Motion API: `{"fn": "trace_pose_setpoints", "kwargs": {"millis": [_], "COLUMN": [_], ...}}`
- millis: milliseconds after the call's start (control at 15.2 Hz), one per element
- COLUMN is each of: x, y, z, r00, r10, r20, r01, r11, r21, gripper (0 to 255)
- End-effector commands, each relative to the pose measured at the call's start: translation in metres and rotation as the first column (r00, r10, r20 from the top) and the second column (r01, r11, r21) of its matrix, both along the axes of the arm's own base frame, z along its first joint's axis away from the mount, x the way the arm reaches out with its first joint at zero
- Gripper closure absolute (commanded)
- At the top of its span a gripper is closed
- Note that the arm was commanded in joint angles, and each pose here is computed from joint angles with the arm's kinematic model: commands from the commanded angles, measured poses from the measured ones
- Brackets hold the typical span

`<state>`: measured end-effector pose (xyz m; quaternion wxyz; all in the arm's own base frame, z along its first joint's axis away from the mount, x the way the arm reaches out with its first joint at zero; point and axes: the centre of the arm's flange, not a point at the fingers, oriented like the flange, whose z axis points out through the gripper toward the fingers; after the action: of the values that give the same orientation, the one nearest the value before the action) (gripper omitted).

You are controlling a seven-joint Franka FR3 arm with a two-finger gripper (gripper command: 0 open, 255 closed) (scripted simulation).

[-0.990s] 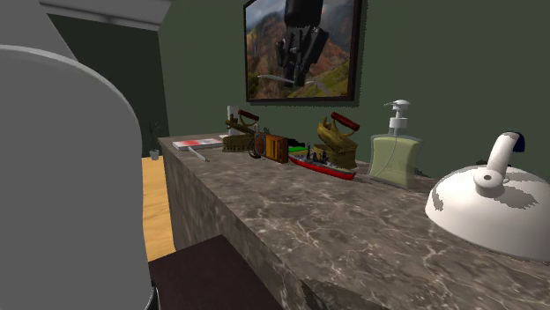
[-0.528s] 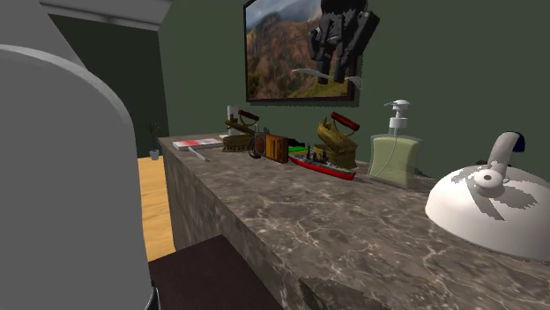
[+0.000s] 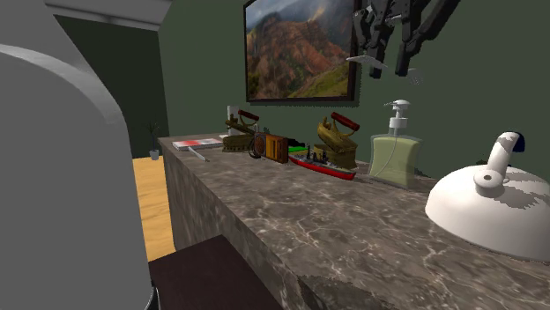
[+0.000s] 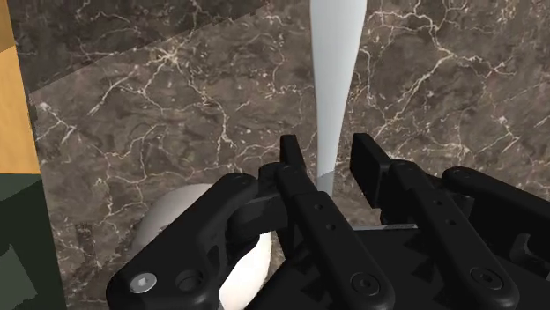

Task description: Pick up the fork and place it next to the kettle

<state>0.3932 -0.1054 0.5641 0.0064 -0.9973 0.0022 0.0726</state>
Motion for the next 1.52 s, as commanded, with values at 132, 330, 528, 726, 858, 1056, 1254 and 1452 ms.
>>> {"fn": "trace_pose_setpoints", "kwargs": {"millis": [132, 330, 528, 726, 858, 1056, 1254, 1452], "x": [0.004, 0.004, 0.004, 0.004, 0.005, 0.005, 0.005, 0.005], "y": [-0.054, -0.094, -0.133, -0.173, -0.199, -0.244, -0.244, -0.244], "z": [-0.002, -0.002, -0.002, -0.002, -0.002, -0.002, -0.018, -0.033], "r00": [1.0, 1.0, 1.0, 1.0, 1.0, 1.0, 1.0, 1.0], "r10": [0.001, 0.001, 0.001, 0.001, 0.001, 0.001, 0.001, 0.001], "r20": [0.0, 0.0, 0.0, 0.0, 0.0, 0.0, 0.0, 0.0], "r01": [-0.001, -0.001, -0.001, -0.001, -0.001, -0.001, -0.001, -0.001], "r11": [1.0, 1.0, 1.0, 1.0, 1.0, 1.0, 1.0, 1.0], "r21": [-0.001, -0.001, -0.001, -0.001, -0.001, -0.001, -0.001, -0.001], "gripper": [255, 255, 255, 255, 255, 255, 255, 255]}}
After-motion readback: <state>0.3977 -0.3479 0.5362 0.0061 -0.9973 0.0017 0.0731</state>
